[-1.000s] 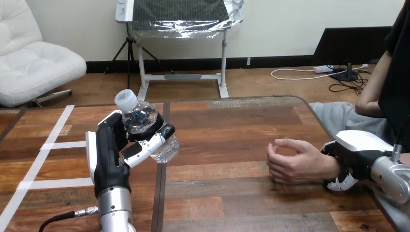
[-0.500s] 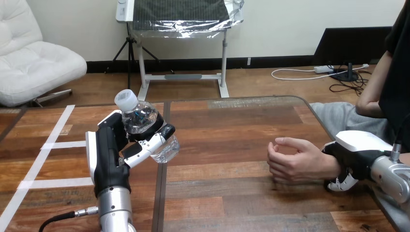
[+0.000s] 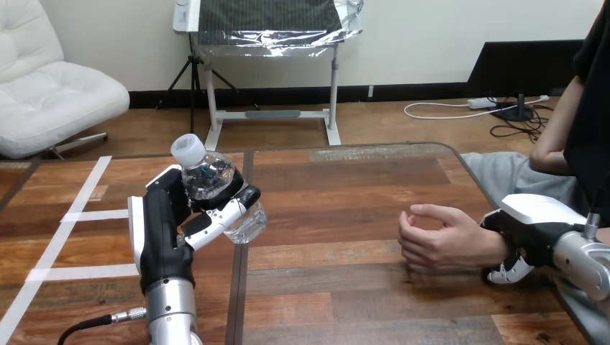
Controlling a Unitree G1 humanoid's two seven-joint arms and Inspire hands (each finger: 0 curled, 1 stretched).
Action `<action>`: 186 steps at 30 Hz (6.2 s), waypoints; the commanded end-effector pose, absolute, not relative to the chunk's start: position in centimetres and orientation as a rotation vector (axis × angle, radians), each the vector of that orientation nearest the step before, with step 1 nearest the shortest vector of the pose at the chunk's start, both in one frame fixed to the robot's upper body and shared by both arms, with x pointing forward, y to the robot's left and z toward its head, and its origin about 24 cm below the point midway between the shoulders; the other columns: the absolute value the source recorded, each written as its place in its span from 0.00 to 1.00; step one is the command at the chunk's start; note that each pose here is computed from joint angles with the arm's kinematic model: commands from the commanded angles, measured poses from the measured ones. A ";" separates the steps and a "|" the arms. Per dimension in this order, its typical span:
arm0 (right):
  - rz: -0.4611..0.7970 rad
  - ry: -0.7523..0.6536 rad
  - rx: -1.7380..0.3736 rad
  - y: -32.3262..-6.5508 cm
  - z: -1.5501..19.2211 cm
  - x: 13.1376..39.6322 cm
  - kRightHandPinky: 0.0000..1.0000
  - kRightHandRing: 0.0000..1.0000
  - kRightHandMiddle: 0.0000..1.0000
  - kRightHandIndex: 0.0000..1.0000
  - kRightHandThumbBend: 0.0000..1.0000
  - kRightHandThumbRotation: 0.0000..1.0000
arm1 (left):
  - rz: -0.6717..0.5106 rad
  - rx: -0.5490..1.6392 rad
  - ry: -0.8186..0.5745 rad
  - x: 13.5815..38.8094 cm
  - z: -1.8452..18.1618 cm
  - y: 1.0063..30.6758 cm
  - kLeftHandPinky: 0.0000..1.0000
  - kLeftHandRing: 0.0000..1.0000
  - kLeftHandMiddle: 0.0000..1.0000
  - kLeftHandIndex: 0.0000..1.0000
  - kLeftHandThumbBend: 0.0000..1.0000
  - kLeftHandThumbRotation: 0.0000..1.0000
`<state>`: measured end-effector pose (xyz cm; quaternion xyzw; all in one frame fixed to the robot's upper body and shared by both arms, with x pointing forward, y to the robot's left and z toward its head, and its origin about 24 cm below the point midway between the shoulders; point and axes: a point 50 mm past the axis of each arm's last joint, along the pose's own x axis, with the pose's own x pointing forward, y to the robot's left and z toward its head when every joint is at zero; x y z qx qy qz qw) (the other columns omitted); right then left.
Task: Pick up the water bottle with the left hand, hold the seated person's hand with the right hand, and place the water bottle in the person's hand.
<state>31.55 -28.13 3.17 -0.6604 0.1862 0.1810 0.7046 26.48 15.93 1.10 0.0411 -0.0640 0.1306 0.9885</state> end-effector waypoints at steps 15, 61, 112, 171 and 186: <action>0.387 0.404 -1.386 -27.6 2.6 31.5 0.46 0.53 0.62 0.58 0.70 0.00 | 0.260 0.087 -0.270 27.8 4.1 16.0 0.38 0.42 0.45 0.47 0.67 0.00; 0.326 0.348 -1.347 -28.0 3.0 31.6 0.28 0.37 0.47 0.51 0.69 0.00 | 0.222 0.107 -0.276 28.0 4.6 14.9 0.40 0.42 0.45 0.47 0.68 0.00; 0.278 0.184 -1.302 -27.2 5.2 32.0 0.23 0.30 0.39 0.42 0.71 0.00 | -0.002 0.044 -0.339 28.3 7.7 8.3 0.40 0.40 0.43 0.47 0.68 0.00; 0.293 -0.047 -1.382 -24.8 8.4 32.3 0.21 0.28 0.37 0.39 0.70 0.00 | -0.134 0.031 -0.351 28.2 7.9 5.2 0.43 0.41 0.42 0.46 0.69 0.00; 0.307 -0.071 -1.387 -23.9 9.2 32.4 0.22 0.29 0.39 0.41 0.70 0.00 | -0.156 0.018 -0.358 28.0 8.0 4.5 0.42 0.41 0.42 0.46 0.69 0.00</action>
